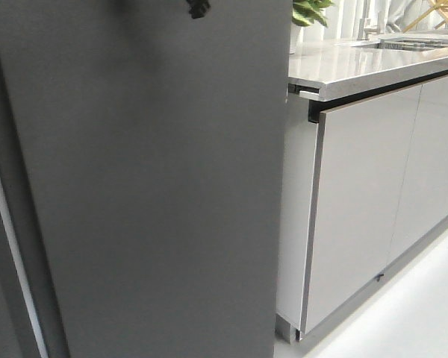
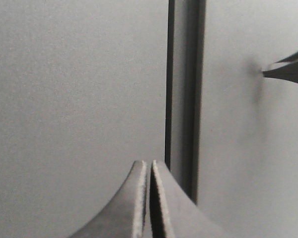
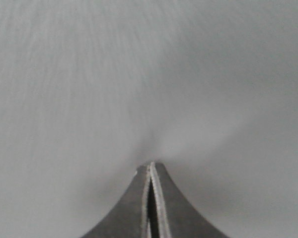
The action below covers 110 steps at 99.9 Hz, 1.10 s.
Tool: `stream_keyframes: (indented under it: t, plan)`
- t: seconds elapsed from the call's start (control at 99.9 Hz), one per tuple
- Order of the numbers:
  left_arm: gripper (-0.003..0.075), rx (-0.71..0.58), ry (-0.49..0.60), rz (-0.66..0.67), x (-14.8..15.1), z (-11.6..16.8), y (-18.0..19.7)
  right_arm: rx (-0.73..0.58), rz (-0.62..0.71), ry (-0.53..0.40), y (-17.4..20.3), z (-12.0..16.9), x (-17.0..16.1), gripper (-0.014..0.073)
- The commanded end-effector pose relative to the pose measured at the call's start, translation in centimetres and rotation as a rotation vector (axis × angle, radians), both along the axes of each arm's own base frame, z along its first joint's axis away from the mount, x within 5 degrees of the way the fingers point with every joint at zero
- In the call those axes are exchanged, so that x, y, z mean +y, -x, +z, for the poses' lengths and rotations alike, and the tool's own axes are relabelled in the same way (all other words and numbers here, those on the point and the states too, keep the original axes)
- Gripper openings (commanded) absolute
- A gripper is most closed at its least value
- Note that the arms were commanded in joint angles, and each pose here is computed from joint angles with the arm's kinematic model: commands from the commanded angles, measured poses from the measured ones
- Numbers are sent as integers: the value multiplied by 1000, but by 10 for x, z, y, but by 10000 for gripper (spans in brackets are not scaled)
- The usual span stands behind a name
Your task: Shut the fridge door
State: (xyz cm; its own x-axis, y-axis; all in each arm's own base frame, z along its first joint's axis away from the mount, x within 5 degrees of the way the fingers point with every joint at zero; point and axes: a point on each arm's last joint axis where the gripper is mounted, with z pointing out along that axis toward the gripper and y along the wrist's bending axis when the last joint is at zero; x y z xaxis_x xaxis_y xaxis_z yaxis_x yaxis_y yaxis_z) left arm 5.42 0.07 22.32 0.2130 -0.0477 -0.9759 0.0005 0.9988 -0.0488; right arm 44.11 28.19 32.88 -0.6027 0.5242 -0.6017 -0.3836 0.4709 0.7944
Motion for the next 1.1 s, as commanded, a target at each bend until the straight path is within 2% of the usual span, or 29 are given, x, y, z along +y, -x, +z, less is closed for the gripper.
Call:
stream_keyframes:
  t: [0.0, 0.26, 0.53, 1.091]
  plan:
    - [-20, -48, 6, -1, 0, -5, 0, -97, 23, -75, 7, 42, 2, -73]
    - [-20, -48, 6, -1, 0, -5, 0, -155, 29, -68, -6, 38, 15, -73]
    - [-20, -48, 6, -1, 0, -5, 0, -164, 118, -72, -1, 37, 22, -73]
    - [-20, -48, 6, -1, 0, -5, 0, -153, 183, -105, 3, 38, 23, -73]
